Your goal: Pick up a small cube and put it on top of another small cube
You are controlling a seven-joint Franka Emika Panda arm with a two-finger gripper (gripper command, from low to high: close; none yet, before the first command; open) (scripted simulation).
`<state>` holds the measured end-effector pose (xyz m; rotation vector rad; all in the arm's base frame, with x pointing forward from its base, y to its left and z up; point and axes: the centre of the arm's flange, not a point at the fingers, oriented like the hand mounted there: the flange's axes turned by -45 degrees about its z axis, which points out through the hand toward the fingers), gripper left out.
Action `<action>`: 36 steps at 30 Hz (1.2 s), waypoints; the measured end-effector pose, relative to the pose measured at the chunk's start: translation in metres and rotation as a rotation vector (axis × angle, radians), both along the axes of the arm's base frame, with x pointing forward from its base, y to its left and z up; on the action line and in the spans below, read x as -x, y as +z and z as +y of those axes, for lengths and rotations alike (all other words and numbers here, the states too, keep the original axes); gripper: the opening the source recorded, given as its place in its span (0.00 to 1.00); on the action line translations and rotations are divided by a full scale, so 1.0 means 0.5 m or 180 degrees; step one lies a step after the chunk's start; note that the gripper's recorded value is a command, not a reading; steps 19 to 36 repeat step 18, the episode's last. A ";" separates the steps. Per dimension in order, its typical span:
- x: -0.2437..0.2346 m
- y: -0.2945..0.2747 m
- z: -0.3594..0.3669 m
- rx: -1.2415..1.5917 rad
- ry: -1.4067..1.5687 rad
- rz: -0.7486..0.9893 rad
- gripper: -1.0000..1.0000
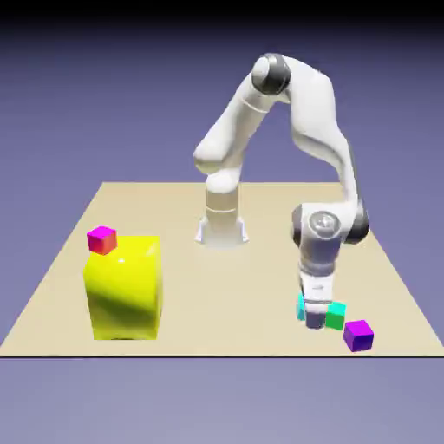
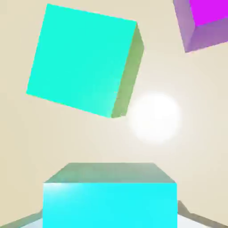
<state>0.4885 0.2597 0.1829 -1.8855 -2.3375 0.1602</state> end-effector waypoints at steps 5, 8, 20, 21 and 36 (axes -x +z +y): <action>-0.051 0.111 0.125 -0.0272 0.1306 -0.0354 0.00; -0.055 0.127 0.146 -0.0317 0.1803 -0.0436 0.00; -0.056 0.101 0.148 -0.0321 0.1804 -0.0440 1.00; -0.056 0.101 0.148 -0.0321 0.1804 -0.0440 1.00; -0.056 0.101 0.148 -0.0321 0.1804 -0.0440 1.00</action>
